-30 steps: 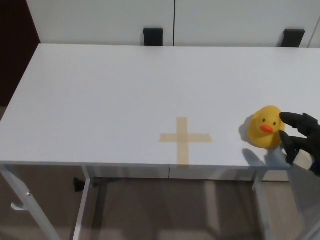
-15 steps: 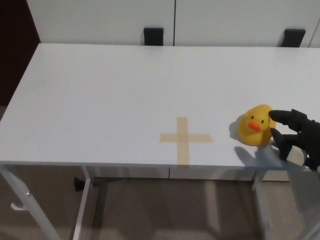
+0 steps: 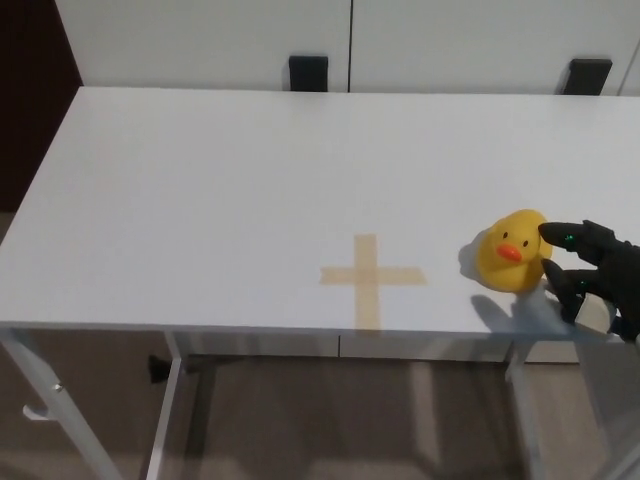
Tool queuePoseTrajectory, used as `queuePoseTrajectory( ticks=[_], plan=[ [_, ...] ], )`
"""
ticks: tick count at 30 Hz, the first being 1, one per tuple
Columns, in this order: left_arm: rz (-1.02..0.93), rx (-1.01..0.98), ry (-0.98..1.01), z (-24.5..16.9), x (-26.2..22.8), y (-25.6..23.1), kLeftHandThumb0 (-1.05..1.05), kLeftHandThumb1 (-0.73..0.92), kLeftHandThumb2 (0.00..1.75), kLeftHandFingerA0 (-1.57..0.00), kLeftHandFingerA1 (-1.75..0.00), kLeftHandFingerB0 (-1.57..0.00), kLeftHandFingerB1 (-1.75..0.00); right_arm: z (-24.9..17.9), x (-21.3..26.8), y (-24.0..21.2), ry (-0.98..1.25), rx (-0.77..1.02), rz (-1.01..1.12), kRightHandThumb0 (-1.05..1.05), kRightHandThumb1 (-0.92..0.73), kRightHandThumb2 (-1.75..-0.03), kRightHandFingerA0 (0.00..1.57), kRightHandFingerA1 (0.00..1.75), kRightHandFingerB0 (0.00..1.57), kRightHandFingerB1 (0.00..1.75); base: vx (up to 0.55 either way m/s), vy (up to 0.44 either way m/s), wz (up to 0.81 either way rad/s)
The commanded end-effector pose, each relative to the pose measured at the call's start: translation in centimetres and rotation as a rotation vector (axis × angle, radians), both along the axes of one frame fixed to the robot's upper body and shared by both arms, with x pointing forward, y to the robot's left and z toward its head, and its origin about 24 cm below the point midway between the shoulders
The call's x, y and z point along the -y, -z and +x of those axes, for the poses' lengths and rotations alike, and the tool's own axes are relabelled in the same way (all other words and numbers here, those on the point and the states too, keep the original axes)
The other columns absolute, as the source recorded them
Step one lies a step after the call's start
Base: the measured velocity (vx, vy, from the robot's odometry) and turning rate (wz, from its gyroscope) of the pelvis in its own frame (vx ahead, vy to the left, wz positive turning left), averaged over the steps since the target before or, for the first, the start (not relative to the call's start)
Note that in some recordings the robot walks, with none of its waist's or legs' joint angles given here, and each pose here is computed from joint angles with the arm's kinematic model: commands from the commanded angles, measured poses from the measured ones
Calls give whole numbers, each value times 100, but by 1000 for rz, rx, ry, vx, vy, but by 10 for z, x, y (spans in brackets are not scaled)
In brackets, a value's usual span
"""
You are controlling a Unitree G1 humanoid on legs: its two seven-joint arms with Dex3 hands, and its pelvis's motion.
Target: The robot uses its right hand to push the yellow duck toy to the center of the white desk.
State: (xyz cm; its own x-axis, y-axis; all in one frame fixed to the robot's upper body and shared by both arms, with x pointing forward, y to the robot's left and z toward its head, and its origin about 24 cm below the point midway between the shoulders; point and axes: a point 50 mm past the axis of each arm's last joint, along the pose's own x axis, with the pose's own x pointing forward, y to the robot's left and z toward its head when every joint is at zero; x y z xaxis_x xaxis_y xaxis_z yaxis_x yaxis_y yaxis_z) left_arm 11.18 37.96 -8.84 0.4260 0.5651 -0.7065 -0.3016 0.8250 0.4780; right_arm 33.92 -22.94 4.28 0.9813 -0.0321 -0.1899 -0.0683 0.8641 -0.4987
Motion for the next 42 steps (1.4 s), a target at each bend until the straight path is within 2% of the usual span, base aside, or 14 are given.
queuePoseTrajectory(
  ticks=[1, 14, 15, 17, 18, 19, 20, 23, 32, 37, 38, 40, 41, 42],
  plan=[
    [7, 21, 0, 3, -1, -2, -15, 63, 81, -89, -92, -89, -96, 2, -4, -2, -42, -19, -43, -73, -89, -67, 41, 53, 34, 39, 0, 0, 0],
    [10, 7, 24, 2, 0, -1, -17, 62, 83, -89, -91, -91, -97, 7, -27, -3, -154, -56, -81, -73, -87, -66, 35, 56, 32, 40, 0, 0, 0],
    [11, 5, 27, 3, 0, -1, -23, 63, 73, -88, -90, -91, -97, 8, -28, -3, -163, -62, -91, -73, -87, -66, 35, 56, 32, 40, 0, 0, 0],
    [12, 4, 30, 3, 0, -2, -23, 63, 73, -88, -90, -91, -97, 9, -30, -3, -171, -69, -103, -73, -87, -66, 35, 56, 32, 40, 0, 0, 0],
    [13, 6, 31, 3, 0, -2, -19, 64, 79, -88, -93, -86, -95, 8, -31, -2, -176, -76, -107, -78, -72, -79, 35, 58, 29, 44, 0, 0, 0],
    [13, 8, 31, 3, 0, -2, -19, 64, 79, -88, -93, -86, -95, 8, -31, -1, -179, -80, -110, -78, -72, -79, 35, 58, 29, 44, 0, 0, 0],
    [12, 12, 30, 4, 0, -2, -18, 63, 82, -90, -94, -90, -97, 7, -33, 0, -194, -92, -118, -73, -86, -66, 32, 57, 31, 41, 0, 0, 0],
    [10, 12, 33, 3, 0, -2, -19, 65, 79, -85, -91, -86, -95, 6, -37, 3, -221, -110, -131, -75, -85, -65, 34, 58, 33, 41, 0, 0, 0],
    [14, -5, 34, 0, 0, -1, -20, 65, 77, -86, -90, -87, -95, 1, -55, 10, -316, -140, -194, -75, -85, -65, 37, 59, 34, 42, 0, 0, 0],
    [23, -18, 49, 0, 1, 0, -15, 62, 87, -89, -94, -88, -96, 1, -66, 8, -358, -131, -198, -78, -86, -65, 38, 61, 35, 43, 0, 0, 0],
    [20, -16, 44, 0, 1, 0, -18, 63, 79, -89, -95, -88, -96, 3, -72, 6, -376, -121, -207, -80, -87, -66, 39, 63, 36, 45, 0, 0, 0],
    [14, -12, 37, 0, 1, 0, -18, 63, 79, -89, -95, -88, -96, 4, -79, 4, -395, -109, -221, -80, -87, -66, 39, 63, 36, 45, 0, 0, 0],
    [15, -16, 35, 0, 1, 1, -22, 66, 70, -90, -94, -88, -95, 5, -82, 3, -401, -109, -217, -80, -86, -66, 39, 62, 36, 44, 0, 0, 0],
    [16, -18, 34, 0, 1, 1, -22, 66, 70, -90, -94, -88, -95, 5, -84, 2, -405, -110, -214, -80, -86, -66, 39, 62, 36, 44, 0, 0, 0]
  ],
)
